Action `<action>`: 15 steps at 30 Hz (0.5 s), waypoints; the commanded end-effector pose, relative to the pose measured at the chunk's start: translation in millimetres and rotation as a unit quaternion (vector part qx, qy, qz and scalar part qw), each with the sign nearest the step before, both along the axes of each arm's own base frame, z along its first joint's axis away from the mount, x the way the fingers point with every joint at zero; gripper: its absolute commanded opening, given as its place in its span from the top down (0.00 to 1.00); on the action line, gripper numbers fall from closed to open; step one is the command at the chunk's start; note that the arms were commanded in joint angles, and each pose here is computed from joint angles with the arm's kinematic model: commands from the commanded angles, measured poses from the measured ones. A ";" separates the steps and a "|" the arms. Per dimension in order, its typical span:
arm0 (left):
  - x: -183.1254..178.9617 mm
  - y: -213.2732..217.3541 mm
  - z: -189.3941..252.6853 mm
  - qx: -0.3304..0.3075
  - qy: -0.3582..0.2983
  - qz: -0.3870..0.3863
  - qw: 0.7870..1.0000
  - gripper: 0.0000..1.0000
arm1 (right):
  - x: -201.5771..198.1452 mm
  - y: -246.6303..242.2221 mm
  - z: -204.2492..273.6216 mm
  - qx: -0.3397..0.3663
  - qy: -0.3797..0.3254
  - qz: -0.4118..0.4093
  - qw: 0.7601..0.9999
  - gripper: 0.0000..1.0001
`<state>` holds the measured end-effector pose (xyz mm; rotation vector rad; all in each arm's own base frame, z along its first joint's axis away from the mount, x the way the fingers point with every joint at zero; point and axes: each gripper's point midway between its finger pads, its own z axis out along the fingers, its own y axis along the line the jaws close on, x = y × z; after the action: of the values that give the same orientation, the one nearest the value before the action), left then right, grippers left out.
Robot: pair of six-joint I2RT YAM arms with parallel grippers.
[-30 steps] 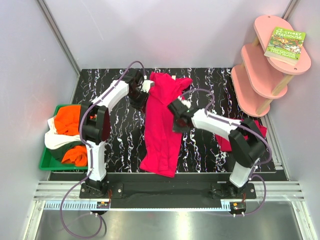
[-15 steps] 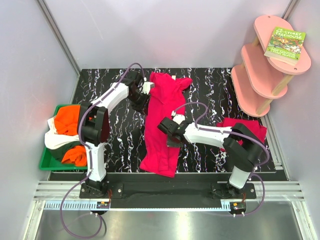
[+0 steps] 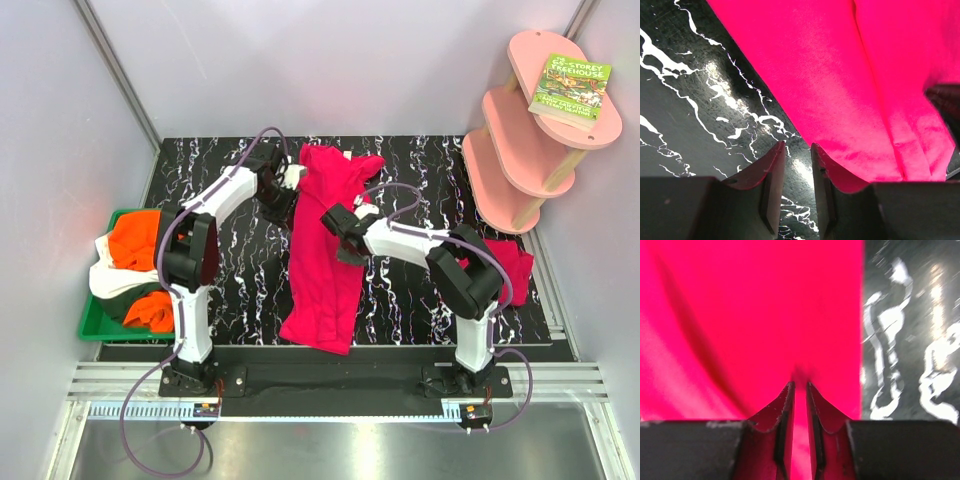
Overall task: Fold and stack the t-shirts
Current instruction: Rotate the tshirt 90 degrees
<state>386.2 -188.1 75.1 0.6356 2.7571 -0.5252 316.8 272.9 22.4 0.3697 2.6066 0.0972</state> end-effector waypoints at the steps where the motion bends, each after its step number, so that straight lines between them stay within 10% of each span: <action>1: 14.3 -3.3 3.7 -0.004 -0.016 0.008 1.000 0.69 | 40.0 -22.3 17.0 -0.007 -0.034 -0.037 0.999 0.78; 15: 71.9 -18.9 3.0 -0.012 -0.038 0.011 0.999 0.67 | 162.4 -43.2 11.0 -0.043 -0.007 0.043 0.998 0.80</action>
<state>457.8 -208.2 94.9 0.6016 2.6329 -0.5120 489.2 221.0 51.3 0.4031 2.4926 0.0627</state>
